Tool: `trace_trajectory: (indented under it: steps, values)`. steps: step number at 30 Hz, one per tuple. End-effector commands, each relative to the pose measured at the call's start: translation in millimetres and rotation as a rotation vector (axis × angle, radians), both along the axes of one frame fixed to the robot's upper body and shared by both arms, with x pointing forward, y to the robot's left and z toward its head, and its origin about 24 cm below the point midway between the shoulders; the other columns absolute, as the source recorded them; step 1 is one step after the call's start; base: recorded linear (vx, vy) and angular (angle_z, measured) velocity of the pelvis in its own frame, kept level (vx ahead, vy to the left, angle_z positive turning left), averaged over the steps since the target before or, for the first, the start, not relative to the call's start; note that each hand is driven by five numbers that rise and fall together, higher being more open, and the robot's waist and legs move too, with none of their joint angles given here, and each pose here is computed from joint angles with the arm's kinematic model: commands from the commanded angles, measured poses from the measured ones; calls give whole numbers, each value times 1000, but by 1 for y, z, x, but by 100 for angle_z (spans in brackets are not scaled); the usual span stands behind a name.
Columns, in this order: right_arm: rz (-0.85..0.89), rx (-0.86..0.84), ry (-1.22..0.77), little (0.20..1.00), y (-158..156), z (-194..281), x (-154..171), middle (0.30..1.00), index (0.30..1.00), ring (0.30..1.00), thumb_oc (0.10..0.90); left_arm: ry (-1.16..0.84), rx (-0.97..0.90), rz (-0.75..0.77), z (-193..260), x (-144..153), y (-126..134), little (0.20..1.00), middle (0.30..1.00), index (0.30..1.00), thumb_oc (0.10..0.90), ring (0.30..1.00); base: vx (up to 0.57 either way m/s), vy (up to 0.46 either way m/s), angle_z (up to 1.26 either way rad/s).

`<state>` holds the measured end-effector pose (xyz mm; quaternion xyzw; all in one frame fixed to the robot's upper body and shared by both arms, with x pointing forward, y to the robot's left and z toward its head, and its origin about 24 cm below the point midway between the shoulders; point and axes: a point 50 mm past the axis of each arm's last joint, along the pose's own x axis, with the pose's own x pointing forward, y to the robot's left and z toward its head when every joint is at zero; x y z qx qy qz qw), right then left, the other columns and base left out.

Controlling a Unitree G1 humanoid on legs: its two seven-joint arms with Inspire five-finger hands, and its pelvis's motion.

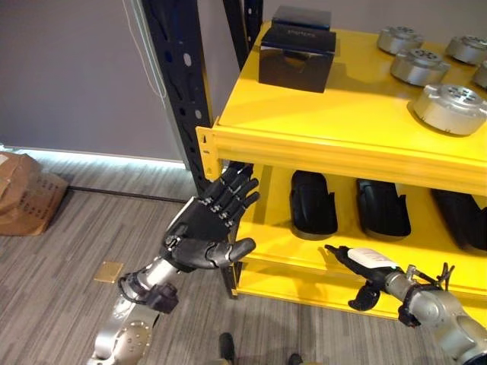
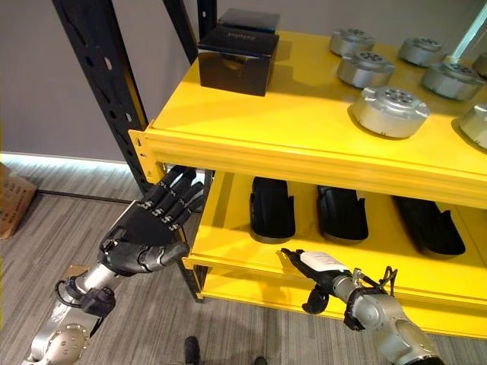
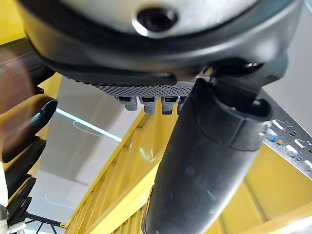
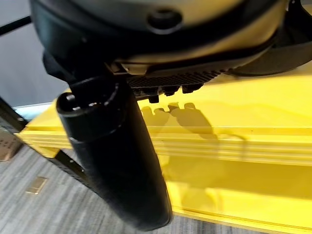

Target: Move parts from the plastic box to the shelf.

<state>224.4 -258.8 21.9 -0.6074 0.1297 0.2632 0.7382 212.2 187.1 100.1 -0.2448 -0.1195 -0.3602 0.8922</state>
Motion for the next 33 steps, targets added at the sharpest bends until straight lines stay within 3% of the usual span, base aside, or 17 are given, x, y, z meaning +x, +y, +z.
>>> trace_trajectory:
  steps: [1, 33]
  values:
    - [16, -12, -248, 1000, 1, 47, 39, 1000, 1000, 1000, 900, -229, -31, 2, 40, 11, 2, 1000, 1000, 1000, 900, 1000, 0, 0, 0]
    - [-150, -206, -90, 1000, -11, 6, 64, 1000, 1000, 1000, 900, -232, 32, -99, 44, 18, -15, 1000, 1000, 1000, 900, 1000, 3, -12, 3]
